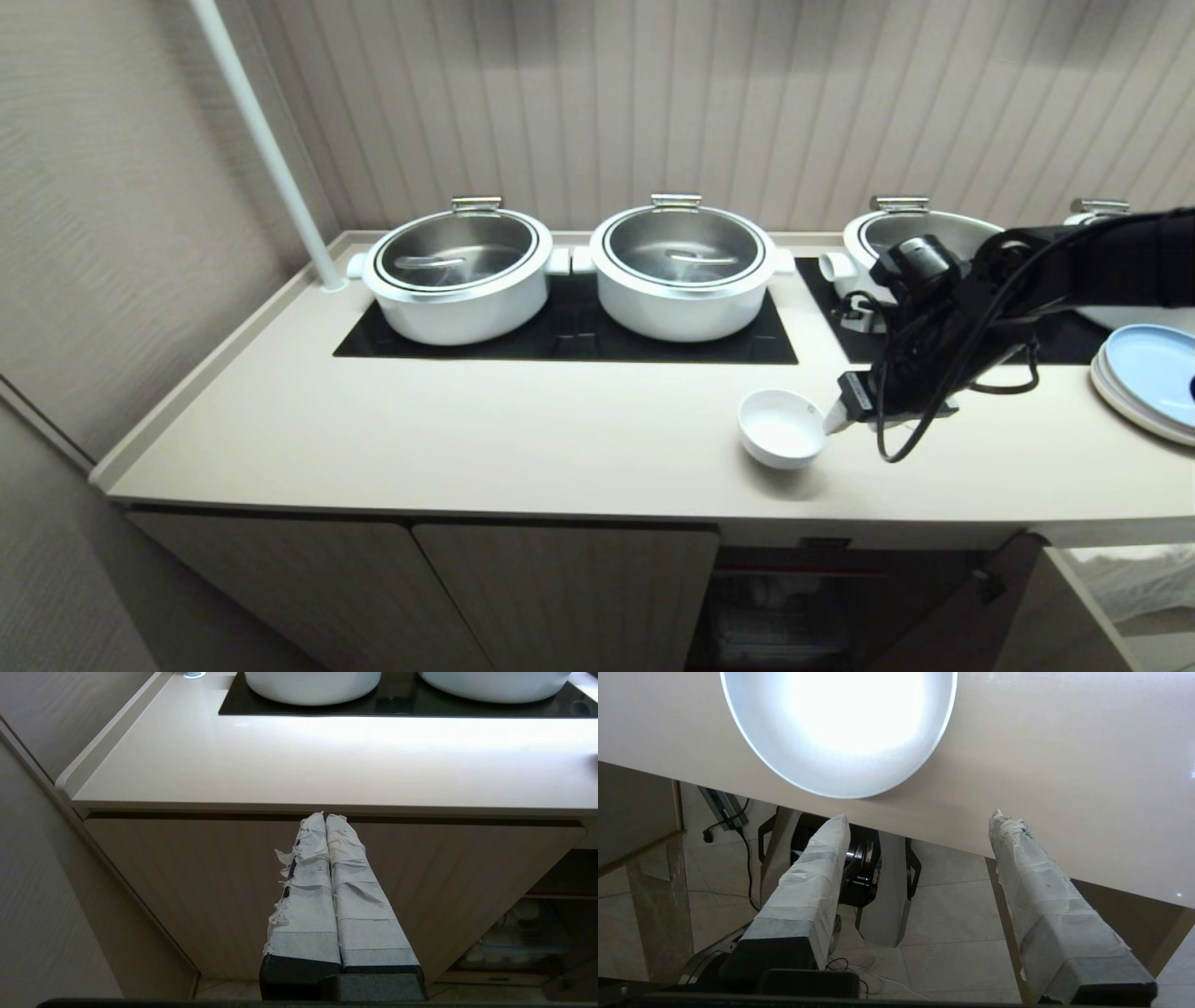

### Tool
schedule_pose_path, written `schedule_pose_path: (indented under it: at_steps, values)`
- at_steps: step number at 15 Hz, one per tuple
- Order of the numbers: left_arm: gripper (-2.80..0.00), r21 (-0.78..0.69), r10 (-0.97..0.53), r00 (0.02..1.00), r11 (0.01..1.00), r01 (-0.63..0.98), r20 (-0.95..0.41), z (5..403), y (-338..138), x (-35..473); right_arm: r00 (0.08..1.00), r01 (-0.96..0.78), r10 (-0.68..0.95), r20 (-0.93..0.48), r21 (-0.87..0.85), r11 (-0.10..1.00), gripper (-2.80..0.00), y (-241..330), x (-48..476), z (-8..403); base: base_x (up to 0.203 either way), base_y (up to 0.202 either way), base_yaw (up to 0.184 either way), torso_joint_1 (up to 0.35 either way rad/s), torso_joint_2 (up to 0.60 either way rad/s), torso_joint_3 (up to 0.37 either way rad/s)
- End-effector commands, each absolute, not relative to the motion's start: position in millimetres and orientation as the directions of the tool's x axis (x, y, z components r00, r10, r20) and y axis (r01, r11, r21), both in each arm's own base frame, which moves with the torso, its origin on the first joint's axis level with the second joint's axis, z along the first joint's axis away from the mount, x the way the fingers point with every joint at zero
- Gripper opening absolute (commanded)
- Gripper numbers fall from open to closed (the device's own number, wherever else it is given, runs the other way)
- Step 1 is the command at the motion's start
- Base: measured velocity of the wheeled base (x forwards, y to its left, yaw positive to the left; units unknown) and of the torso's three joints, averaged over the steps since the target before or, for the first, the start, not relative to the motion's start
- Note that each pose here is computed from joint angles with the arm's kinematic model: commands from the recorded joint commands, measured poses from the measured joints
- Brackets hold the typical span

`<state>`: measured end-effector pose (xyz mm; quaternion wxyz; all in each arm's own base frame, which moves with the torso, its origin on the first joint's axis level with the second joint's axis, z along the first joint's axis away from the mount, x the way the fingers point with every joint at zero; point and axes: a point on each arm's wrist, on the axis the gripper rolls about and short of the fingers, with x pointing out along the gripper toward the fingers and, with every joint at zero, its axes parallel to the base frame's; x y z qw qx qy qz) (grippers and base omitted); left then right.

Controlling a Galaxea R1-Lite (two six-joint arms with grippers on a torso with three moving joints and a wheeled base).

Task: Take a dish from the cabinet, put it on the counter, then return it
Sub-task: Pick up the bowl from the table

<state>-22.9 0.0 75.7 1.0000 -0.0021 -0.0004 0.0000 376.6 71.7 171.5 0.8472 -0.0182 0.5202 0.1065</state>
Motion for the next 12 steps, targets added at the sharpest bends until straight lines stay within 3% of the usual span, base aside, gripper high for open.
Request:
schedule_pose_path:
  at_steps: [1, 12]
  values:
    - [-2.80, -0.005, 0.000, 1.000, 1.000, 0.000, 0.001, 75.8, 0.0, -22.9, 0.433, -0.199, 0.162, -0.887, 0.081, 0.977, 0.00, 72.3, 378.4, 169.5, 0.000, 0.000, 0.000, 0.000, 0.00, 0.000]
    - [-2.80, -0.005, 0.000, 1.000, 1.000, 0.000, 0.002, 75.6, 0.0, -22.8, 0.424, -0.188, 0.140, -0.895, 0.063, 0.980, 0.00, 78.5, 401.9, 135.7, 0.000, 0.000, 0.000, 0.000, 0.00, 0.000]
